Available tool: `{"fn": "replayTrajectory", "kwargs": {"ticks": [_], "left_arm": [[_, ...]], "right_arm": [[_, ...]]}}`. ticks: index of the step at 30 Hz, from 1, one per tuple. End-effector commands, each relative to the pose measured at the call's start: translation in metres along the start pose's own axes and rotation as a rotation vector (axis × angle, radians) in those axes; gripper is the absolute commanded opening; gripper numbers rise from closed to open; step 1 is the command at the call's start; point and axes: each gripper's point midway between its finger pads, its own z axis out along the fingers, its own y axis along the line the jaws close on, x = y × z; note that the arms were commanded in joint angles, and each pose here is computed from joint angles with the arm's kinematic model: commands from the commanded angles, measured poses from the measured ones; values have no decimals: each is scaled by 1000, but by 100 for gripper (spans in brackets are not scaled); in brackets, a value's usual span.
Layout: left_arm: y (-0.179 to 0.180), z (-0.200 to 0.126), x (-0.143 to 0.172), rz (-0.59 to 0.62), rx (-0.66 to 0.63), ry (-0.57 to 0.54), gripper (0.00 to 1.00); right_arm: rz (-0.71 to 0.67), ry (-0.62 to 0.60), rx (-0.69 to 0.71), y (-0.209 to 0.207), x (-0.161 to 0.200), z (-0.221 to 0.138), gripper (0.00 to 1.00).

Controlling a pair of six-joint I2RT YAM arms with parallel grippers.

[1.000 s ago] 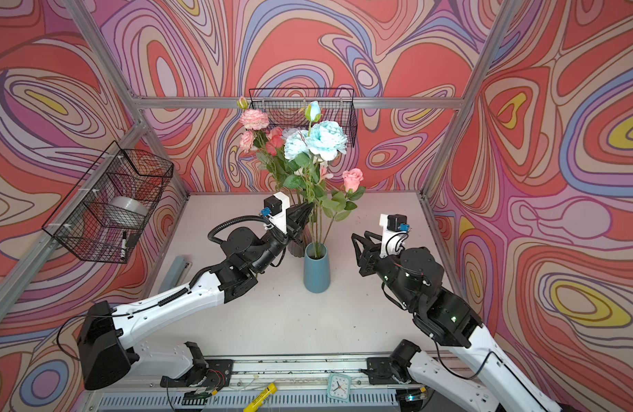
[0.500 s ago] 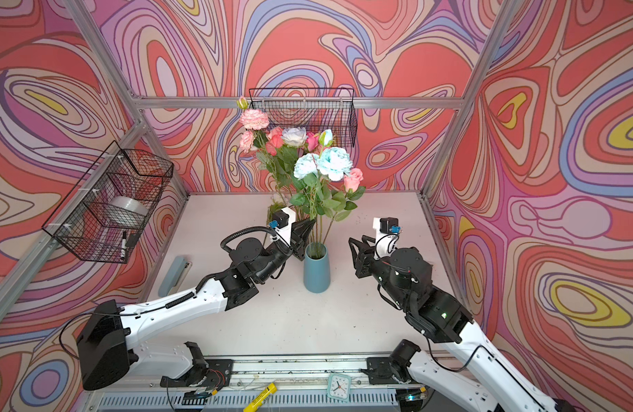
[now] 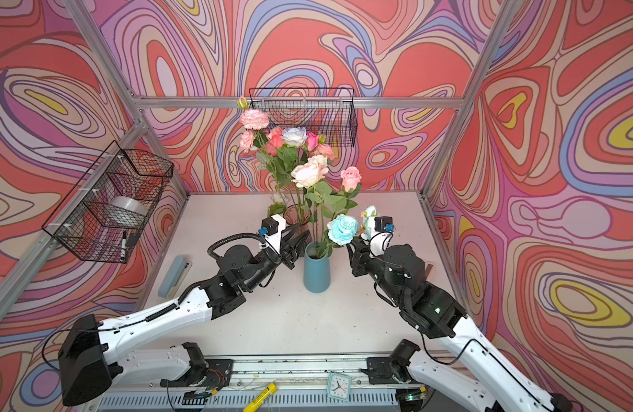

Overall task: Arrange flowers in a vase
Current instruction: Place the flower in the vase, then pick up the flower from the top-center of the table.

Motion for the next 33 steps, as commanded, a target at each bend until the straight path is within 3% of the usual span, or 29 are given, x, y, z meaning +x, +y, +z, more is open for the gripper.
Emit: {"fn": "replayTrajectory", "kwargs": {"ticks": [1, 19, 25, 33], "left_arm": [[2, -10, -5, -15, -12, -8, 40], [44, -46, -10, 12, -234, 57, 45], [68, -67, 2, 23, -354, 151, 48], [124, -95, 36, -143, -520, 324, 46]], "right_arm": [[10, 4, -19, 3, 3, 2, 42], [4, 49, -26, 2, 8, -9, 44], [-7, 95, 1, -5, 15, -17, 47], [-2, 128, 21, -10, 20, -26, 48]]}}
